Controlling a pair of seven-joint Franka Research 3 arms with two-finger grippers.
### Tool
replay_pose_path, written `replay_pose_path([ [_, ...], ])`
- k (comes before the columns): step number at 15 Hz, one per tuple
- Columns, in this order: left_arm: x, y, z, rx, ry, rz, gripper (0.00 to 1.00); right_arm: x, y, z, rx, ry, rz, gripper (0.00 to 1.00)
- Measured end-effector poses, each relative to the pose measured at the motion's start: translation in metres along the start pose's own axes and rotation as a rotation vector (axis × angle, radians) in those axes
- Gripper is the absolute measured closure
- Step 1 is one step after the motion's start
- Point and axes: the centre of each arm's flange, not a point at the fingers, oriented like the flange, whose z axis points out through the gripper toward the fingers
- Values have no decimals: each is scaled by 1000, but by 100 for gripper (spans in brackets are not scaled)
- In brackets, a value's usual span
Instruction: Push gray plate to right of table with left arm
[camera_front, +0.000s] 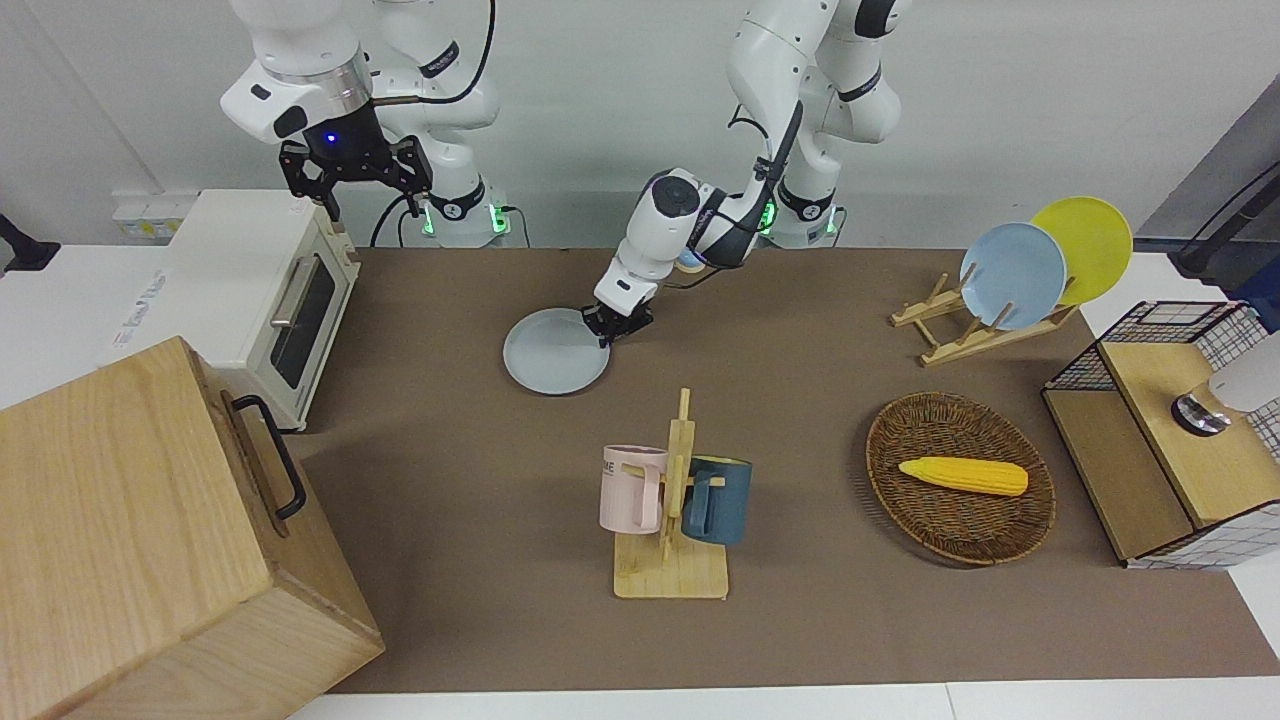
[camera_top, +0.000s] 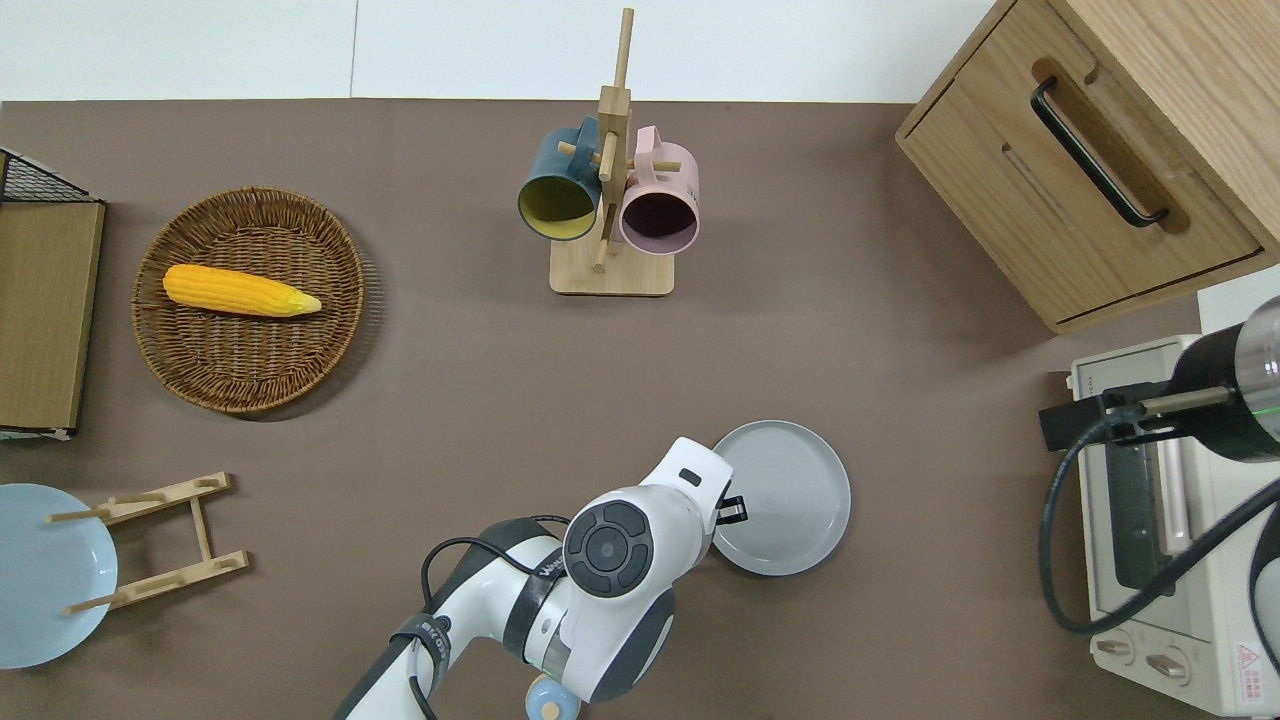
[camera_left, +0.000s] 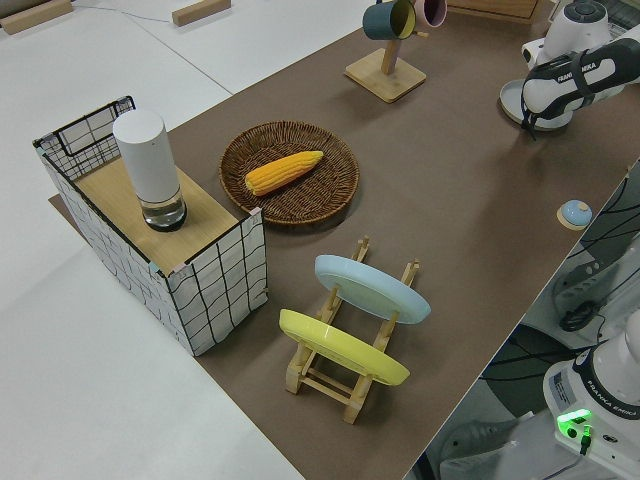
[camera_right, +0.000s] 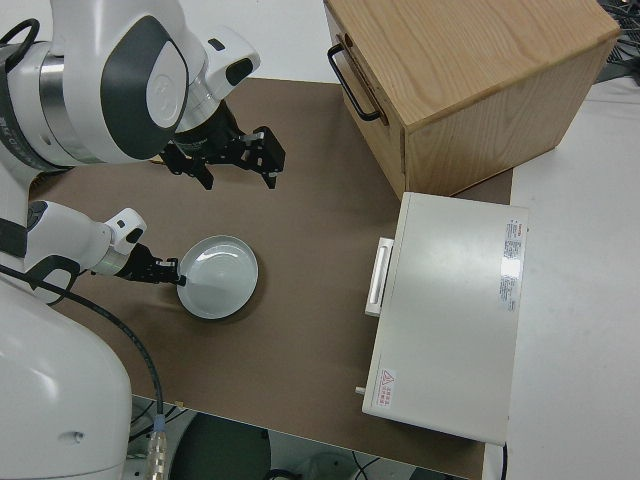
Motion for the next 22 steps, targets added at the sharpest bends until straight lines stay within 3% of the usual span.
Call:
replay_pose_path([
  [3,0,0,2,1,-2,0,93,0,0,0,0,0,0,0],
  [5,-2,3,4,-4,0,5,77,0,0,0,0,0,0,0],
  [8,-5,3,18,3,-11,11,39,0,0,0,0,0,0,0],
  [9,-5,3,20,8,-11,19,31,0,0,0,0,0,0,0],
  [11,-5,2,21,21,-5,43,1,0,0,0,0,0,0,0],
  [15,11,-8,2,78,-28,108,0,0,0,0,0,0,0,0],
  [22,69,-68,-81,155,-115,221,0,0,0,0,0,0,0,0],
])
